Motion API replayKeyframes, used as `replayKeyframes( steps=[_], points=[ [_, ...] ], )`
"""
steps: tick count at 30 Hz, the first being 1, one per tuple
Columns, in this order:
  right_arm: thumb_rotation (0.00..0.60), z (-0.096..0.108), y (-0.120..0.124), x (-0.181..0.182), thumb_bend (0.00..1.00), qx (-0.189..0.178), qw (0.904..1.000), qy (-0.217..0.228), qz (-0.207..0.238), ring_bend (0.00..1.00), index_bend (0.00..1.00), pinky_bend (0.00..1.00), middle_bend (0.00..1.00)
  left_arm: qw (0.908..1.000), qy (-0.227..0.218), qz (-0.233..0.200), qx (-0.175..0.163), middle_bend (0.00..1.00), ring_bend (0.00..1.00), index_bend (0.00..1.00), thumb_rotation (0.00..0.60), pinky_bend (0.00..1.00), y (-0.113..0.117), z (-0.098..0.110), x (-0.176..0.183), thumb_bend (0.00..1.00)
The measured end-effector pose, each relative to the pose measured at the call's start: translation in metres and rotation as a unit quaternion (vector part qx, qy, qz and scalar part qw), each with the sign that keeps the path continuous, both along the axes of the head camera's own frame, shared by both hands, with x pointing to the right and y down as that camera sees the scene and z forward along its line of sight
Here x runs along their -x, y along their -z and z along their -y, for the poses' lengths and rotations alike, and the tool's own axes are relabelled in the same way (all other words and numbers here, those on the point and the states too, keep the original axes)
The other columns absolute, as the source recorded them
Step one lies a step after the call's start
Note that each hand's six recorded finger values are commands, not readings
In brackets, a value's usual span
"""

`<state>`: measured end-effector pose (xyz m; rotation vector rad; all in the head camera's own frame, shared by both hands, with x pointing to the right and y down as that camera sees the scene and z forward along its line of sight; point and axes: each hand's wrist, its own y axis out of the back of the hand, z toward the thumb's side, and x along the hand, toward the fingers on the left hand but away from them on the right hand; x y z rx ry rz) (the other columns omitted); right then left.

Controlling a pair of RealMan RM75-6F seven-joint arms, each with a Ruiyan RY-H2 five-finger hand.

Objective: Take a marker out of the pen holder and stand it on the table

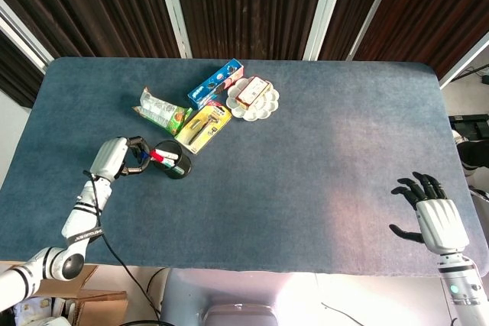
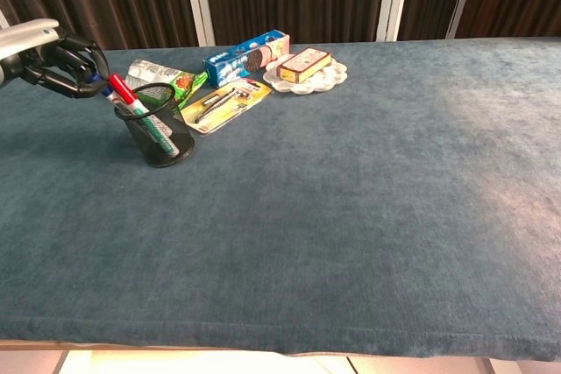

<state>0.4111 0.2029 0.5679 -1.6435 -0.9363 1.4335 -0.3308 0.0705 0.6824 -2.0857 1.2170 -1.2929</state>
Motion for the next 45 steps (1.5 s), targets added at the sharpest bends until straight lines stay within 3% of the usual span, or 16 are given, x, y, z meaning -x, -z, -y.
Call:
replayKeyframes(
  steps=[15,18,22,27,30,40,45],
  points=[
    [0.6,0.0,0.0,0.0,0.21,0.0,1.0,0.0,0.001,0.15,0.46,0.23,0.34,0.9966,-0.003,0.026,-0.078,0.69,0.54,0.66,0.6,0.33,0.053,-0.019,0.029,0.51],
    [0.6,0.0,0.0,0.0,0.21,0.0,1.0,0.001,0.001,0.15,0.46,0.23,0.34,0.9939,0.009,0.018,-0.108,0.69,0.54,0.66,0.6,0.33,0.072,-0.024,0.037,0.51],
    [0.6,0.0,0.0,0.0,0.21,0.0,1.0,0.001,0.001,0.15,0.46,0.23,0.34,0.9831,0.026,-0.004,-0.181,0.71,0.55,0.67,0.6,0.34,0.111,-0.035,0.046,0.51],
    [0.6,0.0,0.0,0.001,0.21,0.0,1.0,0.002,0.0,0.15,0.46,0.23,0.34,0.971,0.008,-0.04,-0.236,0.7,0.54,0.66,0.6,0.35,0.14,-0.05,0.033,0.51],
    [0.6,0.0,-0.001,0.001,0.21,0.0,1.0,0.003,0.001,0.15,0.46,0.23,0.34,0.969,-0.015,-0.061,-0.239,0.69,0.52,0.65,0.6,0.34,0.135,-0.053,0.012,0.51],
    [0.6,0.001,0.0,0.001,0.21,0.0,1.0,0.001,0.002,0.15,0.46,0.23,0.34,0.9589,-0.107,-0.119,-0.234,0.67,0.43,0.64,0.6,0.28,0.086,-0.041,-0.097,0.51],
    [0.6,0.0,0.0,0.0,0.21,0.0,1.0,0.0,0.002,0.15,0.46,0.23,0.34,0.9584,-0.126,-0.104,-0.234,0.66,0.4,0.63,0.6,0.24,0.059,-0.03,-0.129,0.51]
  ],
)
